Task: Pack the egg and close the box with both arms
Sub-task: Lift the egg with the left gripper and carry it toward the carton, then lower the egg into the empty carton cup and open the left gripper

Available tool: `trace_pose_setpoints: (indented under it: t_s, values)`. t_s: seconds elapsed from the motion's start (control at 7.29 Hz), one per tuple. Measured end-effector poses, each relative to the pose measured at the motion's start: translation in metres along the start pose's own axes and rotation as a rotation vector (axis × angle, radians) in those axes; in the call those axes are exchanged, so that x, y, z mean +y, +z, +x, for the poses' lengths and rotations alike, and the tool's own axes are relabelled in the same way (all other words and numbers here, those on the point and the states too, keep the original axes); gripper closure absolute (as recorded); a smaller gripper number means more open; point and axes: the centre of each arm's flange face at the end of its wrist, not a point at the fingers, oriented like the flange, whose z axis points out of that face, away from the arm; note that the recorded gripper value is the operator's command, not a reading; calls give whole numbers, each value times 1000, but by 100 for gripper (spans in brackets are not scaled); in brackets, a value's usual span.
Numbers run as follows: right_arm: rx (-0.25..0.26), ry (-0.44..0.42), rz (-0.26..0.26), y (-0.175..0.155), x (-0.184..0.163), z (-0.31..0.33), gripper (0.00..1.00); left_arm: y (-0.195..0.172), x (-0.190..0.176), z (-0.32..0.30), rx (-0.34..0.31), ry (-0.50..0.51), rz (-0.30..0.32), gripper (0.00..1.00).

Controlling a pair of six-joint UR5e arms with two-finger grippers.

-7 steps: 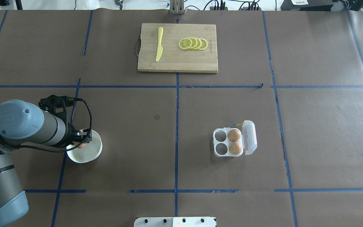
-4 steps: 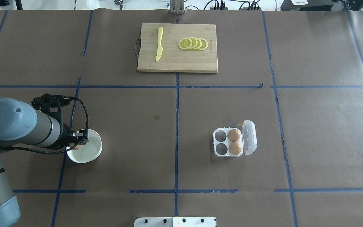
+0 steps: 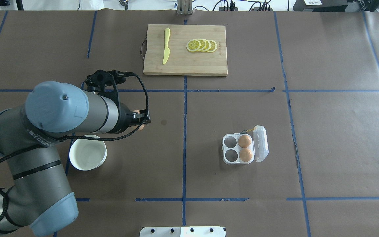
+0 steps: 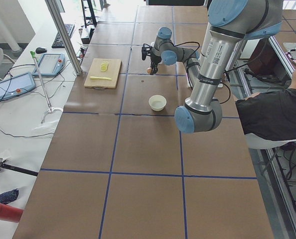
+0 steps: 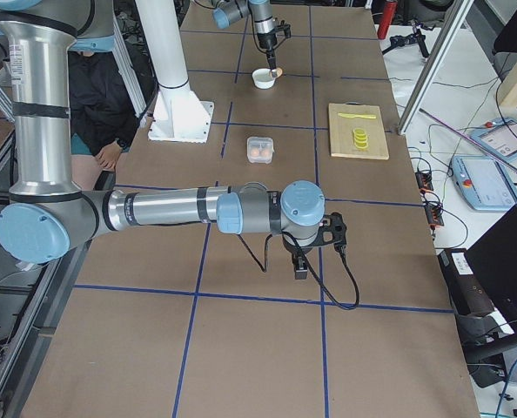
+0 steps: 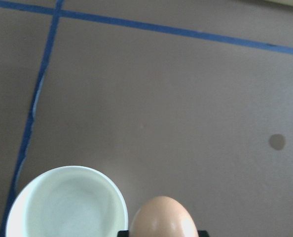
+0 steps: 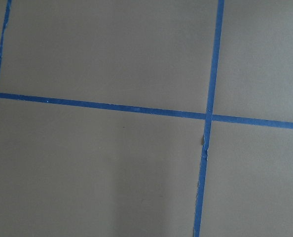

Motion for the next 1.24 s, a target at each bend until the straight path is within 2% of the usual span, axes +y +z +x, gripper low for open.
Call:
trace_pose_setpoints:
  t_s: [0.27,0.55,0.82,1.24]
  values:
    - [-1,0,0,0,0,0,0,45,17,35,206,38,72,100]
    - [-1,-4,3,-1,0,-2,0,93,37,78,351,58,91,100]
    - [-2,-2,2,-1,0,-2,0,128,59,120,443,110,84,100]
    - [-3,3,-2,1,0,1,0,149,69,145,484,218,102,100]
